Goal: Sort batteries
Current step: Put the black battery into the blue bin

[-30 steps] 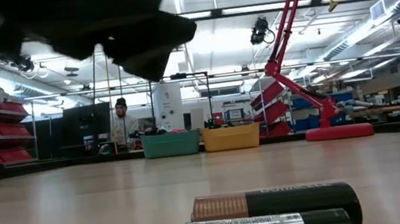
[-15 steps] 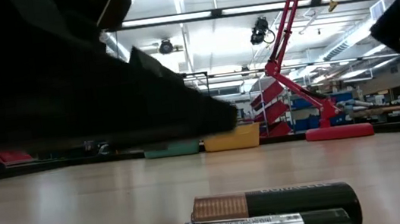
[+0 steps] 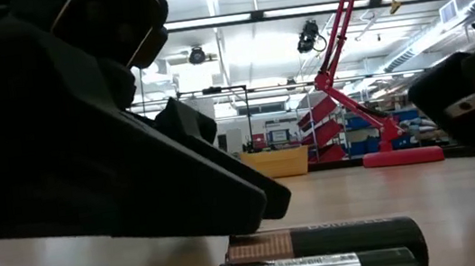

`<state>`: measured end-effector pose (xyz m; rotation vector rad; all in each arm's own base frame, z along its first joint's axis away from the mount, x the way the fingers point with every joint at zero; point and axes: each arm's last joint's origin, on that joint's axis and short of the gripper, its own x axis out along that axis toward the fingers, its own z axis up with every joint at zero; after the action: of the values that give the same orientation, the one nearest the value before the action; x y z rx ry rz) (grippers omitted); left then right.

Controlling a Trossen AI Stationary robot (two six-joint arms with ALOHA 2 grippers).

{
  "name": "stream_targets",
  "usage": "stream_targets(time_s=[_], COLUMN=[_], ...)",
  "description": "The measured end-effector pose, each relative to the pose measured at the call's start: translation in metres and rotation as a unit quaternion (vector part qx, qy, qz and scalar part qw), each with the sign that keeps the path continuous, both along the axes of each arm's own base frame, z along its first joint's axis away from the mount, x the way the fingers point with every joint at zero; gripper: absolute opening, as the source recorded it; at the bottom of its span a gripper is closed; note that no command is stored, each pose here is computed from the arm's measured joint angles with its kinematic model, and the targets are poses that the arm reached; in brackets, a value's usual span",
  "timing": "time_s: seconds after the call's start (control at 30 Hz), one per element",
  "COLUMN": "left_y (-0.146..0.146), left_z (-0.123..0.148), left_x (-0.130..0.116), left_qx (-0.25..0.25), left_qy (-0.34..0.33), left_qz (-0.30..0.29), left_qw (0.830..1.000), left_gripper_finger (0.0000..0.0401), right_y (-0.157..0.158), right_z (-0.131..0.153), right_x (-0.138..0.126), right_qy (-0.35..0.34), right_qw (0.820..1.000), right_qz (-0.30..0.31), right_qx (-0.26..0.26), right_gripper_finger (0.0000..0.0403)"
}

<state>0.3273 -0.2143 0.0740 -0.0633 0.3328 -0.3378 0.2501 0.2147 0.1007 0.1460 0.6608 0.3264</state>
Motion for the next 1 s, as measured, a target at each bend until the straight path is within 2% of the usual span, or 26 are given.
stream_targets(time_s=[0.13, 0.33, 0.43, 0.57, 1.0], left_y=[-0.002, -0.002, 0.001, 0.005, 0.005], left_z=[0.0, 0.0, 0.0, 0.0, 0.017], left_x=[-0.001, -0.001, 0.0, 0.002, 0.003], left_qx=[-0.006, -0.003, 0.004, 0.011, 0.017], left_qy=[0.002, 0.0, -0.004, -0.007, -0.038], left_qz=[-0.001, 0.009, 0.033, 0.063, 0.054], left_qw=[1.0, 1.0, 0.999, 0.998, 0.998], left_gripper_finger=[0.0172, 0.0172, 0.0172, 0.0172, 0.0172], right_y=[0.001, 0.011, 0.016, 0.012, 0.004], right_z=[-0.004, -0.009, -0.013, -0.018, -0.019], right_x=[0.001, 0.006, 0.012, 0.022, 0.028], right_qy=[-0.007, -0.01, -0.022, -0.023, -0.019], right_qw=[1.0, 0.995, 0.993, 0.994, 0.996], right_qz=[0.021, 0.095, 0.112, 0.103, 0.087], right_qx=[-0.008, 0.034, 0.031, 0.023, 0.018], right_gripper_finger=[0.0133, 0.013, 0.0123, 0.0113, 0.0103])
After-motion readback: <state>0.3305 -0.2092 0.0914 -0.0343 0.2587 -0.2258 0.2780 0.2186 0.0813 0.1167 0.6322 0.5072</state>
